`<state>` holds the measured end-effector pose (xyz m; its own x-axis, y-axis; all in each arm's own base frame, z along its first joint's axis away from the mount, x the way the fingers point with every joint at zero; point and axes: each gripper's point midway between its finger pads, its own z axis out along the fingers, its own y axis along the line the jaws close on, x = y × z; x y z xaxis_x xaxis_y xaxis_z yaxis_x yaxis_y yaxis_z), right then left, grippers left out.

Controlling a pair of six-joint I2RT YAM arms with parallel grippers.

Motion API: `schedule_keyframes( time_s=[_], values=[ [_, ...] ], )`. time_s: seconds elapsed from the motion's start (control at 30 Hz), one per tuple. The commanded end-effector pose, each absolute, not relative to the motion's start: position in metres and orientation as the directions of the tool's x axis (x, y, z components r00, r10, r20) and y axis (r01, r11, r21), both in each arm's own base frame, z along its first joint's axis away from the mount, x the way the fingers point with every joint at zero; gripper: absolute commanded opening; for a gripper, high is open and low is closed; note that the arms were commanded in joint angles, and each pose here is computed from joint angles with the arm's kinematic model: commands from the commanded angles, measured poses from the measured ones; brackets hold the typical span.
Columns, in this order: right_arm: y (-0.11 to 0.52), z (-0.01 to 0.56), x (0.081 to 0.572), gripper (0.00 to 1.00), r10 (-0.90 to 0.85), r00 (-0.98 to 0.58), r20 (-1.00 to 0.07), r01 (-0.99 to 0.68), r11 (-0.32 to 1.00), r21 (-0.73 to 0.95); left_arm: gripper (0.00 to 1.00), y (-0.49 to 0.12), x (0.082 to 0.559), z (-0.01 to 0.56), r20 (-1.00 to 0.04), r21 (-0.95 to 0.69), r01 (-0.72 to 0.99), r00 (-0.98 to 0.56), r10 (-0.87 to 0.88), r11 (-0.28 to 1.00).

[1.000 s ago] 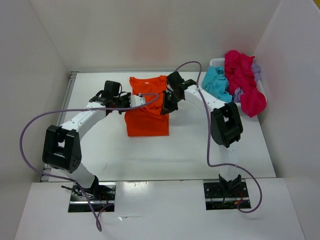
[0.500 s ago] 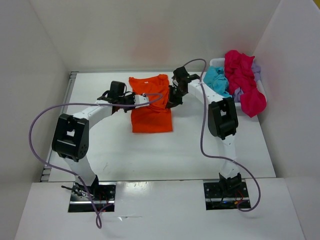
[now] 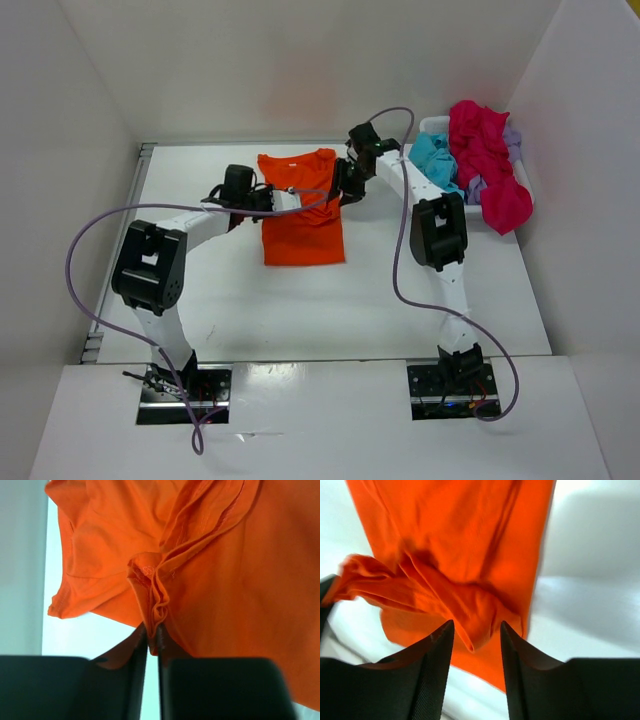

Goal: Fold and stack the t-shirts
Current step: Fold the folded rectangular tshirt in 1/3 of the way

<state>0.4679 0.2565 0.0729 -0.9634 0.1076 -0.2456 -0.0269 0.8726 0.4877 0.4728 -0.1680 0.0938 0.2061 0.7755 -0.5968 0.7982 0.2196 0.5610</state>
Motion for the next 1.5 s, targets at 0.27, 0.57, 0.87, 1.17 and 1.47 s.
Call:
schedule_keyframes(
  time_s=[0.27,0.57,0.87,1.17,1.47],
  values=[
    [0.229,0.13,0.49,0.18,0.09,-0.894,-0.438,-0.1,0.915,0.391,0.4,-0.142,0.517,0.092,-0.579,0.61,0.693,0.059,0.813,0.384],
    [0.264,0.087,0.393,0.0,-0.031,-0.947,-0.319,-0.176,0.883,0.435,0.52,-0.11,0.519,0.128,-0.672,0.481,0.631,-0.18,0.718,0.608],
    [0.293,0.063,0.426,0.0,-0.068,-0.933,-0.354,-0.214,0.894,0.393,0.55,-0.085,0.469,0.131,-0.655,0.365,0.636,-0.343,0.673,0.68],
    [0.283,0.043,0.526,0.0,0.01,-0.907,-0.42,-0.156,0.92,0.36,0.59,-0.098,0.425,0.134,-0.614,0.336,0.714,-0.328,0.717,0.614],
    [0.251,0.122,0.538,0.0,0.039,-0.845,-0.534,-0.163,0.931,0.326,0.6,-0.102,0.414,0.132,-0.601,0.332,0.727,-0.329,0.729,0.601]
  ],
)
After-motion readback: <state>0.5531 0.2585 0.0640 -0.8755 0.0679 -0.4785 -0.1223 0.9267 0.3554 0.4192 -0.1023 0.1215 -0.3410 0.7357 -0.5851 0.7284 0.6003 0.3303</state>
